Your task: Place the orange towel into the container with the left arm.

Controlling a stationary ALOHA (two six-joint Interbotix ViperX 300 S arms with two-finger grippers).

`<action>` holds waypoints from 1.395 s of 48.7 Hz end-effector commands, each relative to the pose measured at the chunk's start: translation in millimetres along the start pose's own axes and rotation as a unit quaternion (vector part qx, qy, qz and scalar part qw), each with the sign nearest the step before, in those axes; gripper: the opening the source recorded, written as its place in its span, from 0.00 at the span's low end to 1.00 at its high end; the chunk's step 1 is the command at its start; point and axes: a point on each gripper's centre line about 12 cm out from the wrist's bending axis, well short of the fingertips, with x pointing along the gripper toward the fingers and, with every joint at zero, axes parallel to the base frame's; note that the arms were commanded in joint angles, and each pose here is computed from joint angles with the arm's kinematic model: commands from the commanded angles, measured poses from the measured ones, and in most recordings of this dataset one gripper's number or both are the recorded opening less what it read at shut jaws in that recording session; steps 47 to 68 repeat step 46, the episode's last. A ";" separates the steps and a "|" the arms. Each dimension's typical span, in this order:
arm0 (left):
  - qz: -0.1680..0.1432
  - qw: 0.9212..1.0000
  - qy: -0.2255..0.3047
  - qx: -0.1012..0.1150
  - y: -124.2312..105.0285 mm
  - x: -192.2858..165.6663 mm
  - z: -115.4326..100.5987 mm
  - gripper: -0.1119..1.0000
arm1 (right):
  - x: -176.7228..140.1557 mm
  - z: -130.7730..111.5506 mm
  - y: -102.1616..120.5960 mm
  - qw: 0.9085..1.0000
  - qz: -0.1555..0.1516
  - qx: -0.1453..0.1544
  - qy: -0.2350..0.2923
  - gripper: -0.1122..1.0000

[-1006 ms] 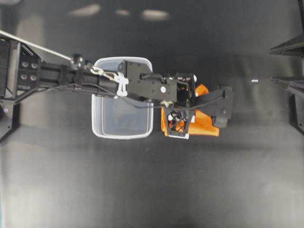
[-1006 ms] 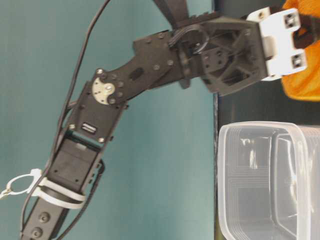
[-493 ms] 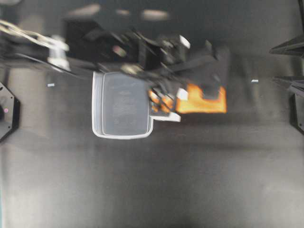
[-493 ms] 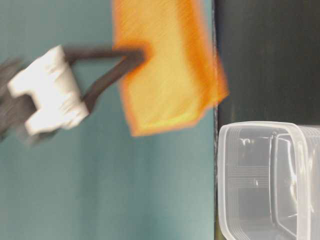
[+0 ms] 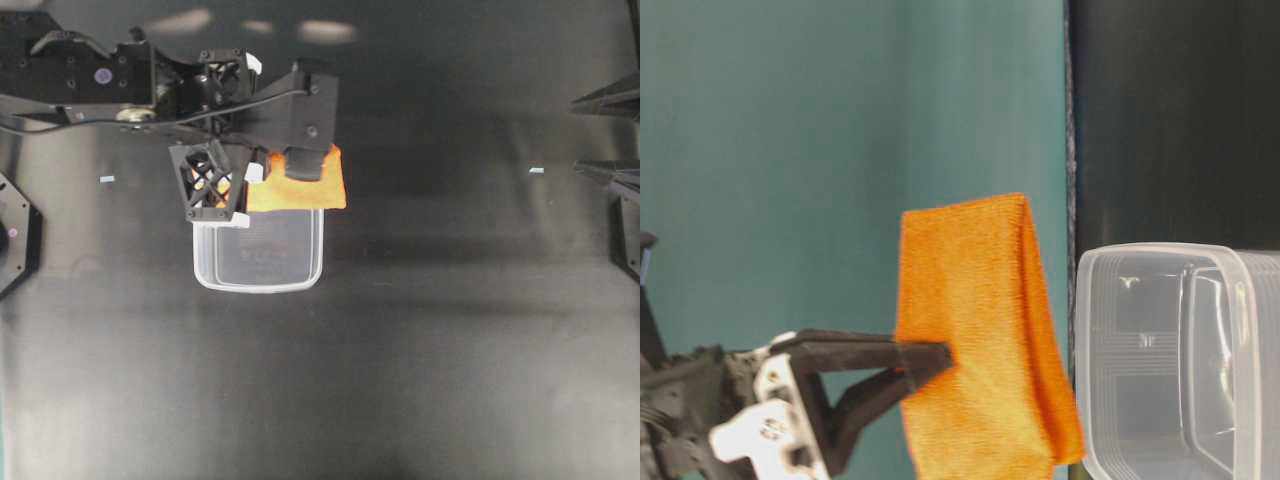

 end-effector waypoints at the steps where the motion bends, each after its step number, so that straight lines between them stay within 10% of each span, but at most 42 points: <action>1: 0.003 1.000 -0.017 0.008 -2.0 -3.3 -2.4 0.16 | 0.5 6.1 0.7 1.000 0.000 0.002 -0.009 0.79; 68: -0.008 1.000 0.023 0.009 -12.4 43.1 -29.0 0.16 | 0.6 5.8 0.7 1.000 0.000 -0.001 -0.008 0.79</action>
